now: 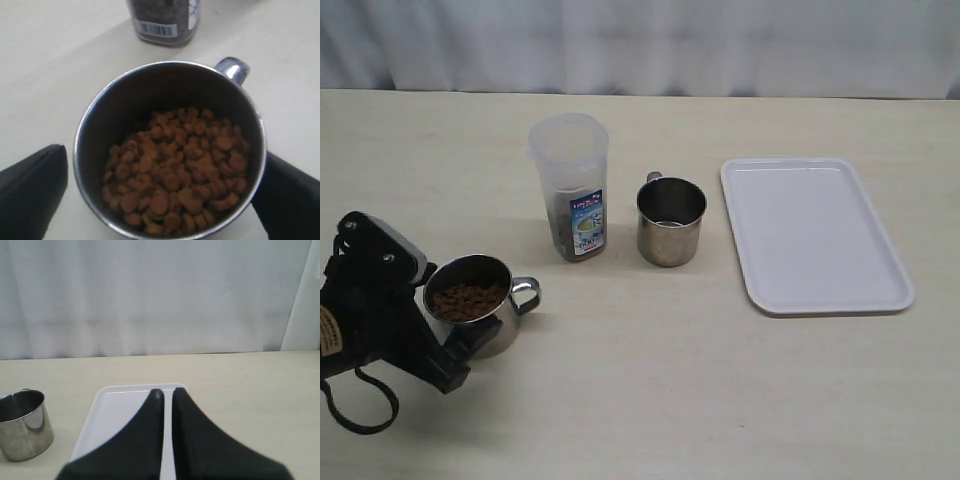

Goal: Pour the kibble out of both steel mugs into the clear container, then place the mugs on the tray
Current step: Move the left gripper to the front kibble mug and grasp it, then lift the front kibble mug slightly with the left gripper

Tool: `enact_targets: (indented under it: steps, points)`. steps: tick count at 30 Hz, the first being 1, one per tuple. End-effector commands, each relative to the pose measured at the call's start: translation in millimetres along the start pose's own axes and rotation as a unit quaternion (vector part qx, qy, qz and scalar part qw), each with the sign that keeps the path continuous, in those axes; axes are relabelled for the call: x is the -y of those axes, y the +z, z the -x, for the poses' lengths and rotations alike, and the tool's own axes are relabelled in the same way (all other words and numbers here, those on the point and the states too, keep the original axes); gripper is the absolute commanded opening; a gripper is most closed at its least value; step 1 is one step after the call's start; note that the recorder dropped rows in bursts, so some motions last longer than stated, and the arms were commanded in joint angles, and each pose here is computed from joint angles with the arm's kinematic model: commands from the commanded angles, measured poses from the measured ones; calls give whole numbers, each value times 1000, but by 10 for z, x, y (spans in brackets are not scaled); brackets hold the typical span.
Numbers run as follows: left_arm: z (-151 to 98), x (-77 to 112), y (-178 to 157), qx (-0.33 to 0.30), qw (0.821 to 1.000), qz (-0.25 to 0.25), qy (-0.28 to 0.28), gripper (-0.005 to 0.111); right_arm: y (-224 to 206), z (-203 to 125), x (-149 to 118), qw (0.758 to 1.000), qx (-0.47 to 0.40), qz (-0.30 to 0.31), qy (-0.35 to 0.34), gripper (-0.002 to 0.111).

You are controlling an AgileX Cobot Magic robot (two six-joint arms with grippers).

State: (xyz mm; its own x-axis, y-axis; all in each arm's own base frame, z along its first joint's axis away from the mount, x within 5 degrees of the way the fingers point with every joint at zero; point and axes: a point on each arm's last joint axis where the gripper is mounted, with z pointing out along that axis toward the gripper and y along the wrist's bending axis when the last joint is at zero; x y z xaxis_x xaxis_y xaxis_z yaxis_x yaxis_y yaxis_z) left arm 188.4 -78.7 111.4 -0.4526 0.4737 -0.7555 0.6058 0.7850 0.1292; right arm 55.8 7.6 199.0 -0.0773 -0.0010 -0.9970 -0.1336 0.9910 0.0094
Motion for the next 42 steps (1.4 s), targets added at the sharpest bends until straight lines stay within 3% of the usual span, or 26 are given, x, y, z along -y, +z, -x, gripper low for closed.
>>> enact_targets:
  steps: [1,6,16,25,35,42]
  points:
    - [-1,-62,94,18,999,37,19,105,0,-10,0,1000,-1,0,3,5]
    - [-45,-51,193,35,997,36,51,105,0,-10,0,1000,-1,0,3,5]
    - [-157,-84,329,55,997,52,30,105,0,-10,0,1000,-1,0,3,5]
    - [-251,-266,291,102,995,2,-15,105,0,-10,0,1000,-1,0,3,5]
    - [-344,-336,381,132,989,-56,-19,105,0,-10,0,1000,-1,0,3,5]
    - [-330,-406,499,139,989,-53,-14,105,0,-10,0,1000,-1,0,3,5]
